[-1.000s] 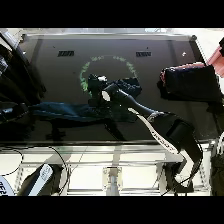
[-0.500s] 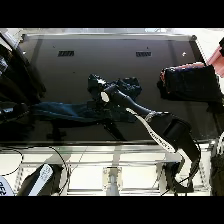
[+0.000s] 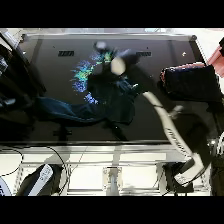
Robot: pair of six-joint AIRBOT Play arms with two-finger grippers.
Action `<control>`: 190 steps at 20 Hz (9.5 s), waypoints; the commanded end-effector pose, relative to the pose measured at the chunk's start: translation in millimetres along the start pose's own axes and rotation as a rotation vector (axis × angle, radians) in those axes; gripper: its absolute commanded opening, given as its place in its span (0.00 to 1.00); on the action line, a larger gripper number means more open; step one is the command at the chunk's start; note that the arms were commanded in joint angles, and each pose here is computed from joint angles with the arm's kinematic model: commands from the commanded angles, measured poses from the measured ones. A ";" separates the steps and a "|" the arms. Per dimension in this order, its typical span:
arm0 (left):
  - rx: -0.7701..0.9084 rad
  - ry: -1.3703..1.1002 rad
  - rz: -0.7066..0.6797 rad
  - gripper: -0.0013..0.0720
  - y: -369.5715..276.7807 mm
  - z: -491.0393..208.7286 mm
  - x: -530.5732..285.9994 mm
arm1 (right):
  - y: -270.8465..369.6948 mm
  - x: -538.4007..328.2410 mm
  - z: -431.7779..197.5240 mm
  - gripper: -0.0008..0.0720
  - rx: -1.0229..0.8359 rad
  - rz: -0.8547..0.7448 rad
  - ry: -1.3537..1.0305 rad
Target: Fold the clothes and pants, and hang the long-sleeved shirts on hangers.
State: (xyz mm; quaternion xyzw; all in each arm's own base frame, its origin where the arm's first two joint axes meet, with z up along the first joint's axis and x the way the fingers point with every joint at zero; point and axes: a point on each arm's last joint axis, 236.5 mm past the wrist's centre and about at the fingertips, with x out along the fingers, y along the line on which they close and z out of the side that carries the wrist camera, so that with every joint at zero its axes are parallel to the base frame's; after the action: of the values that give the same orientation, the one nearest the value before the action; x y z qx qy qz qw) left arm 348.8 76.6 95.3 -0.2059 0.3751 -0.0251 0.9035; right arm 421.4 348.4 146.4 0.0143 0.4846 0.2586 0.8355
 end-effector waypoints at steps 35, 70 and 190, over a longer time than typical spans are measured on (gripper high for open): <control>-0.195 0.087 -0.192 0.04 66.9 102.9 29.8 | -333.7 -152.6 -90.3 0.05 0.662 0.039 -0.081; -0.157 0.787 0.279 0.51 165.1 -168.8 -24.7 | -339.1 -183.5 -474.3 0.70 1.107 -0.433 0.650; 0.504 0.388 0.598 0.05 120.1 99.6 73.3 | -327.0 81.0 -119.9 0.05 0.396 -0.114 0.098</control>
State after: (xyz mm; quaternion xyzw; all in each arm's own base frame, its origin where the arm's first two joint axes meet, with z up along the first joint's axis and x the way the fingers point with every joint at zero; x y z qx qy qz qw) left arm 444.3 201.8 67.9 0.1489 0.5793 0.1096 0.7939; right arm 474.7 54.0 -78.9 0.1507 0.5881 0.0924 0.7892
